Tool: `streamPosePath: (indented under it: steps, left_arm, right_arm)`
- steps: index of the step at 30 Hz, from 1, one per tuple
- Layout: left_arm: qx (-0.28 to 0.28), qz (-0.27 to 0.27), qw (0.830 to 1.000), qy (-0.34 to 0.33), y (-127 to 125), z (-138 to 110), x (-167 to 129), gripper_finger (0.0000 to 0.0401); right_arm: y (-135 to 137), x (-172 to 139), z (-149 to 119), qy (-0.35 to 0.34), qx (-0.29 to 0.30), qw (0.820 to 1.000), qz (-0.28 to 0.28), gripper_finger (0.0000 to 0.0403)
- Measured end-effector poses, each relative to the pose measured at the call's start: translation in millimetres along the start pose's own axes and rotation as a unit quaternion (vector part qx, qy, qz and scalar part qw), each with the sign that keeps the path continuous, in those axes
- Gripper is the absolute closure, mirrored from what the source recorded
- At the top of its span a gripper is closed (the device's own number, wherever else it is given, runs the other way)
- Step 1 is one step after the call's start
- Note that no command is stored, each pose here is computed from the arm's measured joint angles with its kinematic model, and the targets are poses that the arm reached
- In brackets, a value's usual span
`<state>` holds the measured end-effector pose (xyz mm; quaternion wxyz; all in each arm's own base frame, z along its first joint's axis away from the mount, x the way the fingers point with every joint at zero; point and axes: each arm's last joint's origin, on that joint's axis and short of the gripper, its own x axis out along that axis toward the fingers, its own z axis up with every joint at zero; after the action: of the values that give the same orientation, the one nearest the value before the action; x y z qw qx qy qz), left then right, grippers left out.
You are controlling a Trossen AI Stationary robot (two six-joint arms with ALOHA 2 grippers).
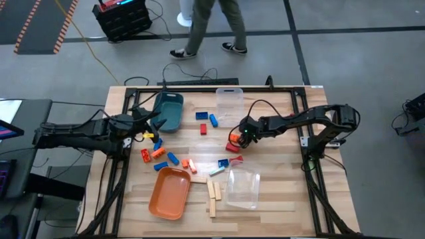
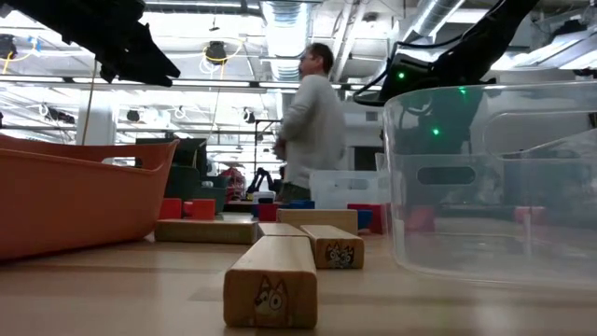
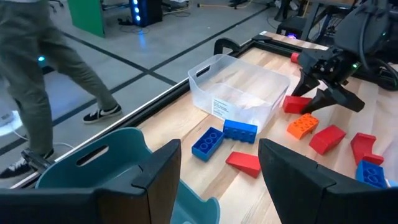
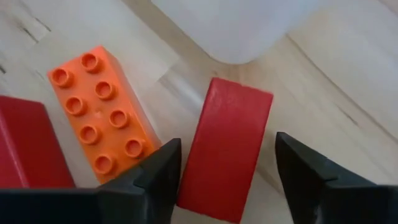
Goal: Sort blocks
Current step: Put the red wooden block into the top transparent bin
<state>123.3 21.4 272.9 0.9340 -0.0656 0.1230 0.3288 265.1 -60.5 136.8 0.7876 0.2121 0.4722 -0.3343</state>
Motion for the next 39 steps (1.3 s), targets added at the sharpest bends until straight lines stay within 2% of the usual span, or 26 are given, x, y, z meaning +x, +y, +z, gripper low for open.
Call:
streamPosePath:
  steps: [7, 10, 14, 18, 20, 22, 24, 26, 28, 32, 39]
  left_arm:
    - [0.002, 0.0, 1.0, 0.0, 0.0, 0.0, 0.0, 0.0192]
    - [0.004, 0.0, 1.0, 0.0, 0.0, 0.0, 0.0, 0.0192]
    - [0.004, -0.002, 1.0, 0.0, -0.1, 0.0, 0.0, 0.0192]
    - [0.004, -0.012, 1.0, 0.003, -0.7, -0.1, 0.0, 0.0192]
    - [0.003, -0.011, 1.0, 0.003, -0.7, -0.1, 0.0, 0.0192]
    - [0.003, -0.011, 1.0, 0.003, -0.7, -0.1, 0.0, 0.0192]
    - [0.001, -0.011, 1.0, 0.004, -1.1, -0.4, 0.6, 0.0192]
    - [-0.003, -0.011, 1.0, 0.007, -1.3, -0.9, 1.2, 0.0192]
    - [-0.006, -0.012, 1.0, 0.011, -1.4, -1.8, 1.3, 0.0192]
    - [-0.011, -0.02, 1.0, 0.016, -1.9, -2.4, 1.5, 0.0192]
    - [0.028, -0.017, 0.999, 0.017, -2.1, -2.6, 2.2, 0.0192]
  right_arm:
    - [-3.2, 0.0, -4.4, 0.024, -0.016, 0.999, -0.013, 0.0271]
    - [-2.4, -0.4, -4.3, 0.028, -0.028, 0.999, -0.002, 0.0303]
    - [-3.0, -5.7, -4.6, 0.04, -0.04, 0.998, 0.014, 0.0316]
    - [-2.5, -30.2, 0.7, 0.054, -0.06, 0.996, 0.034, 0.0312]
    - [2.0, -45.9, 6.1, 0.029, -0.087, 0.993, 0.068, 0.0311]
    - [9.2, -57.7, 12.1, -0.009, -0.113, 0.985, 0.127, 0.0311]
    - [18.5, -67.6, 21.6, -0.058, -0.129, 0.969, 0.202, 0.0311]
    - [22.6, -72.2, 29.2, -0.089, -0.139, 0.955, 0.246, 0.0311]
    - [21.1, -72.9, 39.9, -0.104, -0.141, 0.956, 0.234, 0.031]
    - [10.8, -66.0, 71.8, -0.11, -0.159, 0.967, 0.164, 0.031]
    - [-1.0, -33.4, 135.5, -0.039, -0.219, 0.97, 0.094, 0.031]
